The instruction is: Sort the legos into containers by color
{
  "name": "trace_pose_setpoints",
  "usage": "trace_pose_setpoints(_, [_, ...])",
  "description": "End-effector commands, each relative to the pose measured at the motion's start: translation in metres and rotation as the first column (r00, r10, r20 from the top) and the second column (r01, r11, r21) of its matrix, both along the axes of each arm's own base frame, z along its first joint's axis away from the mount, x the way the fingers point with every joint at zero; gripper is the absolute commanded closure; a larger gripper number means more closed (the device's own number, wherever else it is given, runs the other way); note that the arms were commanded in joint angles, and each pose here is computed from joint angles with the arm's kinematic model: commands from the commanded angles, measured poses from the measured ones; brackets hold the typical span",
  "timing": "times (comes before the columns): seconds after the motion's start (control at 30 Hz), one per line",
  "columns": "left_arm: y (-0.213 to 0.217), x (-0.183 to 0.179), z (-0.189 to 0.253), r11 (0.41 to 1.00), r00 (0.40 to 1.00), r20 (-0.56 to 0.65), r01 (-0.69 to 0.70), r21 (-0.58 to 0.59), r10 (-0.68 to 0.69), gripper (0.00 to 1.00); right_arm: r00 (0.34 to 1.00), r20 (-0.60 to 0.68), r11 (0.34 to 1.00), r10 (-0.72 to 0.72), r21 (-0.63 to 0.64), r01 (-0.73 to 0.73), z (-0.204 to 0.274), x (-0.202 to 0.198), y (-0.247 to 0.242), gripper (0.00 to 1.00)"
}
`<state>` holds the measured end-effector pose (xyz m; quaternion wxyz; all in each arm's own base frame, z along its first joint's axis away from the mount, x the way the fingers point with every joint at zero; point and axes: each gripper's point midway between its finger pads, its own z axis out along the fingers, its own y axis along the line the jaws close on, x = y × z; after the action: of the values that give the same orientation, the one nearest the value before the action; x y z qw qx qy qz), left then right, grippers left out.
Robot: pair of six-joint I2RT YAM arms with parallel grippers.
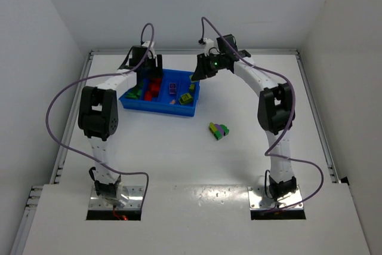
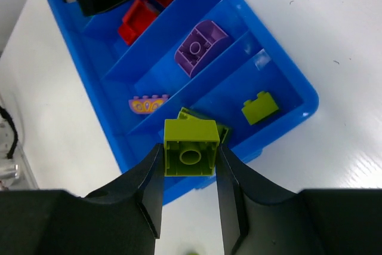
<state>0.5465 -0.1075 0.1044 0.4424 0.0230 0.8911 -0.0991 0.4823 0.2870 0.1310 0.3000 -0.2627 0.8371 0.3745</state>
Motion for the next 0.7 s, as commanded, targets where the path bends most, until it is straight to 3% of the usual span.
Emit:
trace_pose_setpoints(0.0, [0.002,0.012,0.051,0.999,0.993,0.120,-0.002,-0.038,0.006,0.28,0.994,0.105,1.000,0.016,-0.022,-0.014,0.010,0.017,0.016,1.00])
trace_pose_setpoints(0.23, [0.004,-0.004,0.087,0.993,0.988,0.154,0.050,-0.111,-0.032,0.25,0.993,0.115,0.998,0.029,-0.063,-0.021,-0.015,0.025,0.039,1.00])
trace_pose_setpoints(0.37, [-0.006,-0.019,0.120,0.979,0.969,0.207,0.162,-0.127,-0.133,0.20,0.990,0.139,0.995,0.032,-0.096,-0.019,-0.018,0.024,0.045,0.72])
trace_pose_setpoints(0.4, [-0.012,-0.027,0.132,0.970,0.956,0.233,0.211,-0.123,-0.179,0.16,0.989,0.143,0.994,0.022,-0.105,-0.007,-0.019,0.026,0.043,0.52])
trace_pose_setpoints(0.43, [-0.015,-0.034,0.134,0.963,0.948,0.240,0.243,-0.118,-0.210,0.13,0.988,0.154,0.993,0.021,-0.115,-0.003,-0.016,0.025,0.041,0.45])
trace_pose_setpoints(0.57, [-0.035,-0.076,0.148,0.903,0.869,0.308,0.425,-0.064,-0.387,0.05,0.976,0.215,0.991,0.011,-0.132,0.018,0.022,0.010,0.036,0.28])
trace_pose_setpoints(0.67, [-0.063,-0.117,0.140,0.839,0.802,0.304,0.544,-0.018,-0.514,0.05,0.968,0.250,0.983,-0.014,-0.172,0.059,0.039,-0.002,0.019,0.26])
